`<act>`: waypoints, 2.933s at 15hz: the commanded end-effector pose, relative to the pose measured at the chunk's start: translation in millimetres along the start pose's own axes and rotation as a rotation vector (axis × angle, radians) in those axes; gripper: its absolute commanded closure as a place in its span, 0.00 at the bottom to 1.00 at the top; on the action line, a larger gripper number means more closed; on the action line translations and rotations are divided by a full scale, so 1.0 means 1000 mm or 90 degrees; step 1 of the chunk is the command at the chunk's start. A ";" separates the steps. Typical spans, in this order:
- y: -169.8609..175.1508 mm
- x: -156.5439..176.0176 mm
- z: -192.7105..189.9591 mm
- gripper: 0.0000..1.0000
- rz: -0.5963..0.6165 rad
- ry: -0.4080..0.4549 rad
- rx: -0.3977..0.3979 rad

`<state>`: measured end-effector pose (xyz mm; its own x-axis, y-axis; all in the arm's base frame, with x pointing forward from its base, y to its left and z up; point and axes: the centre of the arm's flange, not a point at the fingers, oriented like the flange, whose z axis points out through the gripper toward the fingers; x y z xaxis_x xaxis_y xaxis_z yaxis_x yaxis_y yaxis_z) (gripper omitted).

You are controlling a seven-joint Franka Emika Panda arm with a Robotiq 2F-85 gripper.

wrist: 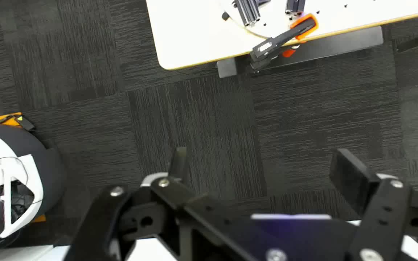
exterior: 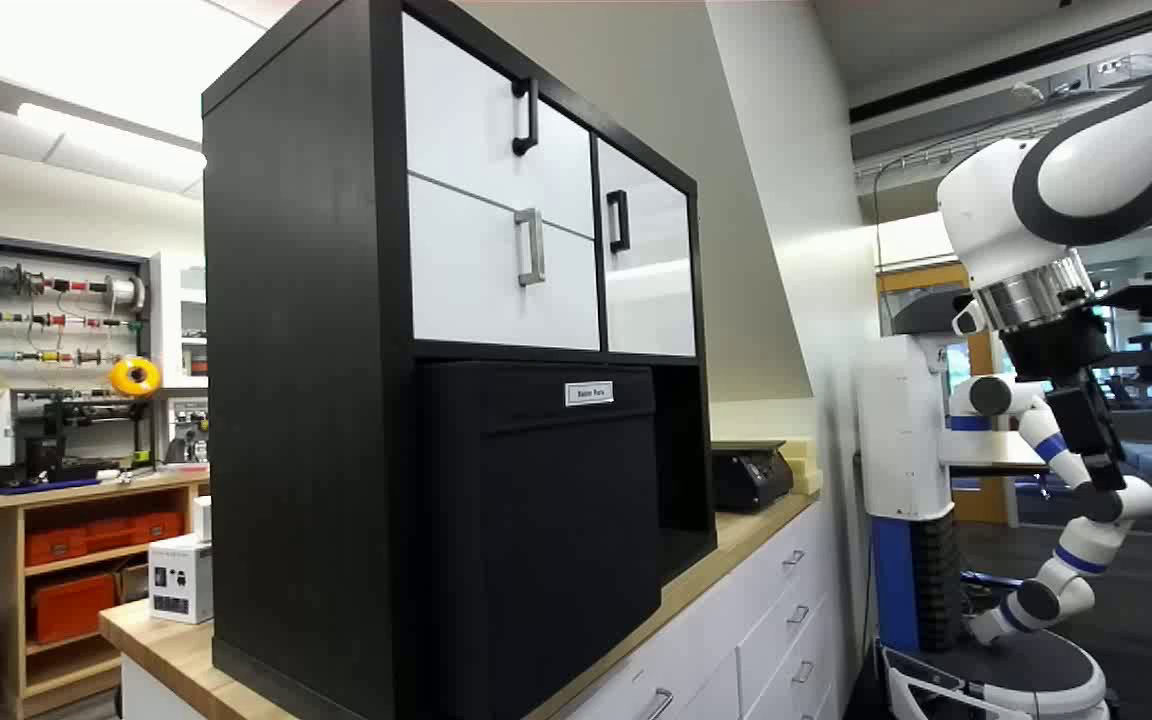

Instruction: Open the middle drawer of the file cabinet

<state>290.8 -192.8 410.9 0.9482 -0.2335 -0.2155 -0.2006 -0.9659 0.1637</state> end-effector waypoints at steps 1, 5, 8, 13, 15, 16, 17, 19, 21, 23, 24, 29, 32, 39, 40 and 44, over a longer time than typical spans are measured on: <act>0.000 0.000 0.000 0.00 0.000 0.000 0.000; 0.000 0.000 0.000 0.00 0.000 0.000 0.000; 0.000 0.000 0.000 0.00 -0.003 0.002 0.000; -0.013 0.005 -0.007 0.00 -0.031 0.029 0.007; -0.022 0.008 -0.014 0.00 -0.046 0.049 0.014; -0.027 0.010 -0.018 0.00 -0.052 0.063 0.022; -0.032 0.012 -0.023 0.00 -0.060 0.079 0.031; -0.042 0.015 -0.033 0.00 -0.072 0.104 0.045; -0.051 0.019 -0.044 0.00 -0.084 0.125 0.057; -0.060 0.022 -0.055 0.00 -0.094 0.143 0.065; -0.064 0.024 -0.061 0.00 -0.099 0.153 0.067; -0.085 0.031 -0.100 0.00 -0.121 0.238 0.069; -0.099 0.034 -0.125 0.00 -0.129 0.304 0.070; -0.139 0.039 -0.171 0.00 -0.121 0.471 0.104; -0.144 0.039 -0.175 0.00 -0.117 0.492 0.110; -0.157 0.042 -0.187 0.00 -0.079 0.562 0.137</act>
<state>405.5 -40.4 554.7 0.8407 0.0115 0.5414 -0.0044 -0.9996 0.0281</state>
